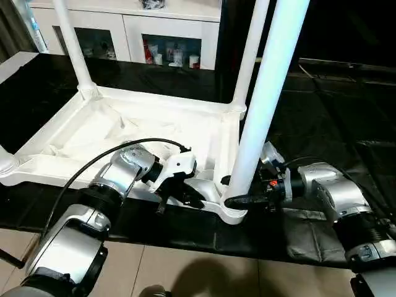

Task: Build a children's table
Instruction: Rotate leg to tighten

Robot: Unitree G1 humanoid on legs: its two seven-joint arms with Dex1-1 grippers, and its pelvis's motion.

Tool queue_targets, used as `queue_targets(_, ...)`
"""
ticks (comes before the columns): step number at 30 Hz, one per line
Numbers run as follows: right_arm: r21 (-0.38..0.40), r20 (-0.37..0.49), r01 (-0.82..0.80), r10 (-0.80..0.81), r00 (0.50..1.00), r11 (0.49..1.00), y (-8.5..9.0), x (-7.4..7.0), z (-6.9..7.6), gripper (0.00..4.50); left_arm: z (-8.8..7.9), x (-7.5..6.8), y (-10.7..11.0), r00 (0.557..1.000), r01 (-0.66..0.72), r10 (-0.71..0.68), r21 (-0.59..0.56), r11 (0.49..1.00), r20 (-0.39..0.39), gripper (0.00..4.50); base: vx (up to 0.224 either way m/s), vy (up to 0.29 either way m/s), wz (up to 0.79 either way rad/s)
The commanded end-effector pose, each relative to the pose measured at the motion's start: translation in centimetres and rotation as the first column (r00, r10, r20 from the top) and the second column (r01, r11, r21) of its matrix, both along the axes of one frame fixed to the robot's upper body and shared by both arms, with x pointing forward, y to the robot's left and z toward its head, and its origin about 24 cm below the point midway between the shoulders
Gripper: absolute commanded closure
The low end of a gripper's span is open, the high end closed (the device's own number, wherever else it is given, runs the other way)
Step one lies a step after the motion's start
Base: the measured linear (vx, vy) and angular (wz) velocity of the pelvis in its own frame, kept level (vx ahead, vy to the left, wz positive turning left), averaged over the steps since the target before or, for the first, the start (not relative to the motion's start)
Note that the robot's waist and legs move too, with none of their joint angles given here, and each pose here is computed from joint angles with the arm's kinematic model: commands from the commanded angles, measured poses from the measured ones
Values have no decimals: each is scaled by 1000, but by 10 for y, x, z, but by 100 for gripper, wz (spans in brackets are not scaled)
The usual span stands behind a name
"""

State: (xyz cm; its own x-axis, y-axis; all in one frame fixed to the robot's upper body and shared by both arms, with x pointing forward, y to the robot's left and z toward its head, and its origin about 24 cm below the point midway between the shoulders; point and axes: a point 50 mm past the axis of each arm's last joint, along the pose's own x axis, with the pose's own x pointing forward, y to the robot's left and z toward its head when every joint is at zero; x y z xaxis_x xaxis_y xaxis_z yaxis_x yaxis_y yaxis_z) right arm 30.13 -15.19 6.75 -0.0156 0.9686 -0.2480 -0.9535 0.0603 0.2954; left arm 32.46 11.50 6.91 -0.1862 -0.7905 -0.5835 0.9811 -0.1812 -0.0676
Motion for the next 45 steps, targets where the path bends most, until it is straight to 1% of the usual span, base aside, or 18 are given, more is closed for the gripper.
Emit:
queue_targets(1, 7, 12, -7, 7, 1000, 1000, -1, 4, 7, 165, 9, -1, -8, 998, 63, -62, -18, 998, 26, 450, 0, 0, 0)
queue_targets(3, 26, 8, -6, 6, 1000, 1000, 0, 3, 7, 170, 9, 0, -8, 998, 52, -51, -20, 998, 27, 450, 0, 0, 0)
queue_targets(7, 38, 6, -6, 5, 1000, 999, 2, 1, 6, 206, 9, 2, -9, 999, 23, -22, -29, 999, 36, 450, 0, 0, 0)
queue_targets(11, 52, 18, 30, -31, 999, 998, 6, 1, 4, 219, 9, 5, -11, 999, -29, 31, -51, 998, 31, 450, 0, 0, 0)
queue_targets(15, 7, 52, 211, -212, 976, 977, 17, 10, -5, 229, 13, 14, -18, 986, -160, 164, -112, 981, 31, 450, 0, 0, 0)
queue_targets(19, -23, 68, 403, -401, 913, 915, 29, 22, -11, 241, 12, 21, -25, 956, -288, 292, -125, 949, 16, 450, 0, 0, 0)
queue_targets(21, -23, 76, 499, -497, 865, 866, 38, 29, -13, 242, 11, 26, -33, 925, -377, 380, -144, 915, -7, 450, 0, 0, 0)
queue_targets(26, -61, 89, 696, -691, 717, 715, 67, 46, -18, 244, 10, 40, -58, 795, -596, 607, -196, 779, -7, 450, 0, 0, 0)
queue_targets(29, -72, 95, 737, -731, 676, 672, 75, 50, -18, 244, 14, 45, -65, 740, -658, 673, -225, 718, -17, 450, 0, 0, 0)
queue_targets(31, -72, 101, 737, -730, 676, 672, 81, 52, -16, 244, 17, 48, -69, 704, -692, 710, -246, 679, -23, 450, 0, 0, 0)
queue_targets(32, -64, 108, 720, -713, 693, 691, 86, 51, -15, 212, 20, 49, -72, 696, -698, 718, -257, 669, -19, 450, 0, 0, 0)
queue_targets(34, -49, 99, 720, -714, 693, 692, 89, 51, -13, 181, 21, 50, -72, 694, -697, 720, -261, 668, -9, 450, 0, 0, 0)
queue_targets(35, -46, 99, 719, -713, 694, 694, 89, 51, -13, 181, 21, 50, -72, 696, -694, 718, -260, 671, -4, 450, 0, 0, 0)
queue_targets(36, -37, 97, 716, -710, 697, 697, 89, 51, -13, 179, 21, 50, -71, 705, -683, 709, -259, 683, 13, 450, 0, 0, 0)
queue_targets(38, -29, 116, 707, -700, 705, 707, 86, 51, -13, 145, 21, 50, -66, 725, -660, 688, -250, 709, 39, 450, 0, 0, 0)
queue_targets(42, -2, 129, 697, -691, 712, 717, 71, 49, -13, 113, 20, 50, -54, 750, -627, 657, -229, 744, 79, 450, 0, 0, 0)
queue_targets(43, 7, 133, 682, -677, 724, 731, 63, 48, -14, 95, 19, 50, -49, 765, -612, 639, -218, 760, 84, 450, 0, 0, 0)
queue_targets(45, 8, 148, 652, -646, 749, 758, 53, 44, -15, 95, 17, 48, -42, 787, -588, 611, -199, 784, 82, 450, 0, 0, 0)
